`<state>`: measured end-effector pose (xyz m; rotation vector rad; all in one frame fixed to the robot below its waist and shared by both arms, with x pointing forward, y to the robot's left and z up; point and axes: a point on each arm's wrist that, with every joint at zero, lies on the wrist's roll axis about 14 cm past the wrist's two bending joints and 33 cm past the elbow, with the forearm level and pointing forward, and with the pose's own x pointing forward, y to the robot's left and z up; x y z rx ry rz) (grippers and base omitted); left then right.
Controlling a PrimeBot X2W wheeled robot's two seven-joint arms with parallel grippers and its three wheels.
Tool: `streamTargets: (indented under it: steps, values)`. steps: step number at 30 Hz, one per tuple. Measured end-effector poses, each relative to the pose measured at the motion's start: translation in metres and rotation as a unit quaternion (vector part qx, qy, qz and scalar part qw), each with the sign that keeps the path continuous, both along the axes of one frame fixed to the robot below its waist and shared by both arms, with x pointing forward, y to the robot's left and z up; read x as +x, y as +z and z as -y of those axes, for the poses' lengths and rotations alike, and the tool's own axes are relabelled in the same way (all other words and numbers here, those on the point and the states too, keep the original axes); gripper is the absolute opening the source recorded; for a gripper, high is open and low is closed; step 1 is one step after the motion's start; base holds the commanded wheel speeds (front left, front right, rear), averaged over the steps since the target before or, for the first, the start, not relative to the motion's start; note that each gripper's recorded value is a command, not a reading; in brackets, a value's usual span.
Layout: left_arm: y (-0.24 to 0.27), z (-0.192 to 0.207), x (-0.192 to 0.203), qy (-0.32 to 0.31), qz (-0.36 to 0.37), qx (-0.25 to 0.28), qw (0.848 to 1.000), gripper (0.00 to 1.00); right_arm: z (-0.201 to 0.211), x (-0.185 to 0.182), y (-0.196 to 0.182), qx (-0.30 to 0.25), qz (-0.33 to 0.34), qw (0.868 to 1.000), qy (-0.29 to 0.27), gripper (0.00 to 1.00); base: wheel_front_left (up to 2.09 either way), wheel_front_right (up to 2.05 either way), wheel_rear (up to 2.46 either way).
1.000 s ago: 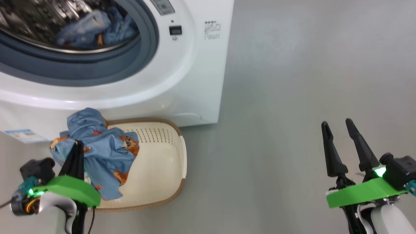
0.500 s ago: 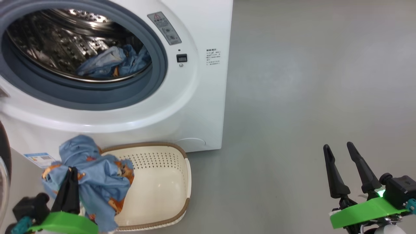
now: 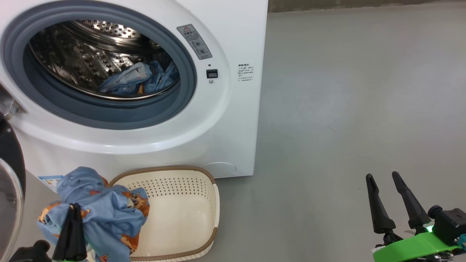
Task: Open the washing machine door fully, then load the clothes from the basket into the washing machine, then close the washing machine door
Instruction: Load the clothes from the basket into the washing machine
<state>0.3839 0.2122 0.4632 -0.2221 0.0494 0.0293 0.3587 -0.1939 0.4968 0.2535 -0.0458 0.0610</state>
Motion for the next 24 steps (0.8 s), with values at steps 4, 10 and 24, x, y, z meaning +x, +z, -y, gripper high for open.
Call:
streamTargets:
  steps: [4, 10, 24]
  values:
    - [0.001, -0.001, 0.001, 0.003, 0.002, 0.000, 1.000, 0.00, 0.000, 0.000, -0.004, 0.001, -0.006, 1.000, 0.000, 1.00, 0.00, 0.00, 0.00]
    - [-0.006, -0.002, 0.008, 0.003, -0.006, -0.001, 1.000, 0.00, 0.002, 0.002, -0.014, 0.009, -0.022, 1.000, -0.006, 1.00, 0.00, 0.00, 0.00]
    - [0.031, 0.010, 0.097, -0.026, 0.063, 0.010, 0.998, 0.00, 0.001, 0.036, -0.034, 0.017, -0.044, 0.999, -0.012, 1.00, 0.00, 0.00, 0.00]
